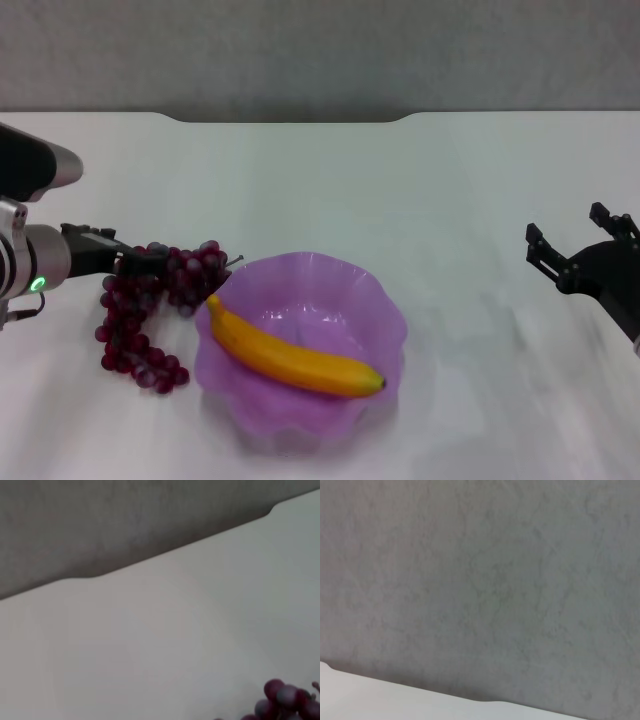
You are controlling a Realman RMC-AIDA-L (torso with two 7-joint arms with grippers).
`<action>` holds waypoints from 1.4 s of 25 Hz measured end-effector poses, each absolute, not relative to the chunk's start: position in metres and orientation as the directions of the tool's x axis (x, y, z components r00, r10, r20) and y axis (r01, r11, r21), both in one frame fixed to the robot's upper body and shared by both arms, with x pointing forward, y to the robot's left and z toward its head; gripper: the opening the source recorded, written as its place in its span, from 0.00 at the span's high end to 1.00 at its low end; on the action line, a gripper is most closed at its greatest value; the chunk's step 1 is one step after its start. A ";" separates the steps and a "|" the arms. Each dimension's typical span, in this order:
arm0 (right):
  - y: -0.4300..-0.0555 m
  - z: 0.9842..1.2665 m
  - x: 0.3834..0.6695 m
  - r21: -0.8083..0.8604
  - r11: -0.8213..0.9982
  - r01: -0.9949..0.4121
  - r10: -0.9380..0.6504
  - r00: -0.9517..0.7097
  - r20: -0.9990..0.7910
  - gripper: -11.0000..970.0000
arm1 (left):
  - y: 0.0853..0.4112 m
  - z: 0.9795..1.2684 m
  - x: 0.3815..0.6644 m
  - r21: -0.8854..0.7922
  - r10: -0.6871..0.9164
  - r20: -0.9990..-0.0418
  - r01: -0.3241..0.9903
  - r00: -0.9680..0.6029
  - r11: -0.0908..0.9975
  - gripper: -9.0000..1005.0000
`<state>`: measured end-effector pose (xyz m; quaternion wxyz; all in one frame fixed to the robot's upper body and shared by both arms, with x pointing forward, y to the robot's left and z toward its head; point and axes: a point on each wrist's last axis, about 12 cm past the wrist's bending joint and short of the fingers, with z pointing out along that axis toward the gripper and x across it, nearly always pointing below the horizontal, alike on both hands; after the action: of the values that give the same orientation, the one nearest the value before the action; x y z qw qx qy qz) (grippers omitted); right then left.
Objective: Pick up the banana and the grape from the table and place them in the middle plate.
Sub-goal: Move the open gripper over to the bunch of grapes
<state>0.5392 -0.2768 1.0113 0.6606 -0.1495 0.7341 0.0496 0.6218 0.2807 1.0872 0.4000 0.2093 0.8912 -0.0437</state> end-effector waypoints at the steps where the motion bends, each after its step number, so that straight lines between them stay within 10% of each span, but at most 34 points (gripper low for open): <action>1: -0.277 1.011 0.539 -0.124 0.950 -0.285 -0.154 -0.083 -0.985 0.07 | 0.281 1.086 0.622 0.088 0.338 -0.727 0.408 -0.597 0.909 0.22; 29: -0.277 1.011 0.539 -0.121 0.952 -0.280 -0.150 -0.084 -0.985 0.07 | 0.279 1.065 0.621 0.061 0.312 -0.695 0.379 -0.648 0.923 0.30; 35: -0.277 1.011 0.540 -0.122 0.952 -0.280 -0.150 -0.083 -0.985 0.07 | 0.280 1.066 0.622 0.063 0.299 -0.707 0.363 -0.641 0.930 0.55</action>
<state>0.5395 -0.2774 1.0115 0.6611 -0.1465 0.7343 0.0489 0.6224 0.2803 1.0658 0.3819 0.1828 0.9050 -0.0422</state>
